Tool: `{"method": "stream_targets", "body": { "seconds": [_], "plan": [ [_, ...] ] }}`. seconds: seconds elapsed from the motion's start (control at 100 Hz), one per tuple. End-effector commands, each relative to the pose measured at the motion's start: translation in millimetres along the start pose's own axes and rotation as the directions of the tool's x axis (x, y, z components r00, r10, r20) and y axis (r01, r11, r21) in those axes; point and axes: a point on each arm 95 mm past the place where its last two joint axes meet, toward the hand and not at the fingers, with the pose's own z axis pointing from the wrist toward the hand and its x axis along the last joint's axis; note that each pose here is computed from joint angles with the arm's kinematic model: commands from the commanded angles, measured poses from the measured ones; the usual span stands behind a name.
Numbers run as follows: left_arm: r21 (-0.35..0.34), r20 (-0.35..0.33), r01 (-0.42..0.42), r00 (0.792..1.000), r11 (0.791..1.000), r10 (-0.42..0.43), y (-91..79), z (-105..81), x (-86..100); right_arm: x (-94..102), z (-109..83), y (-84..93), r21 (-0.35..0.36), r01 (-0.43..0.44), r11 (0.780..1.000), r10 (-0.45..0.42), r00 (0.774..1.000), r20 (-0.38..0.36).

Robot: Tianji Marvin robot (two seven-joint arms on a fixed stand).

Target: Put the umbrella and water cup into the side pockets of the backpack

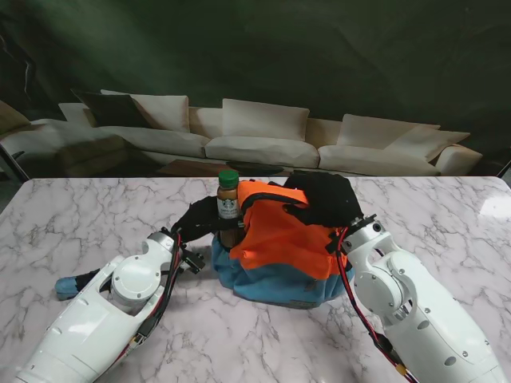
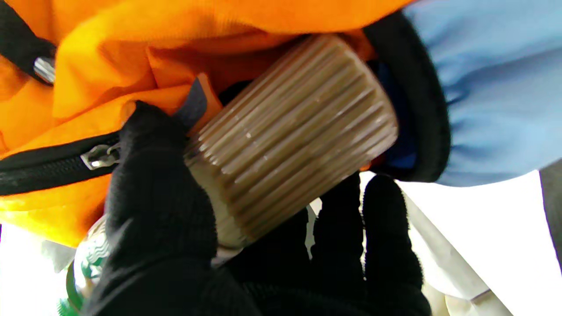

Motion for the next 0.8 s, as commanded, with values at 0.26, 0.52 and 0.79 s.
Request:
{"method": "stream_targets", "body": {
  "seconds": [0.26,0.52,0.79],
  "plan": [
    [-0.027,-0.035,-0.071,0.997,0.997,0.07,2.9,4.0,1.4,2.6,-2.4,-8.1,0.025,-0.013,1.0,0.014,1.0,-0.011],
    [0.004,-0.054,-0.065,0.996,0.998,0.065,0.1,3.2,6.4,2.7,-2.3,-8.8,0.028,-0.015,0.999,0.015,1.0,-0.012],
    [0.027,-0.055,-0.067,0.996,0.997,0.069,-0.6,6.2,8.0,2.1,-2.0,-8.0,0.031,-0.012,0.999,0.013,1.0,-0.019]
  ]
}}
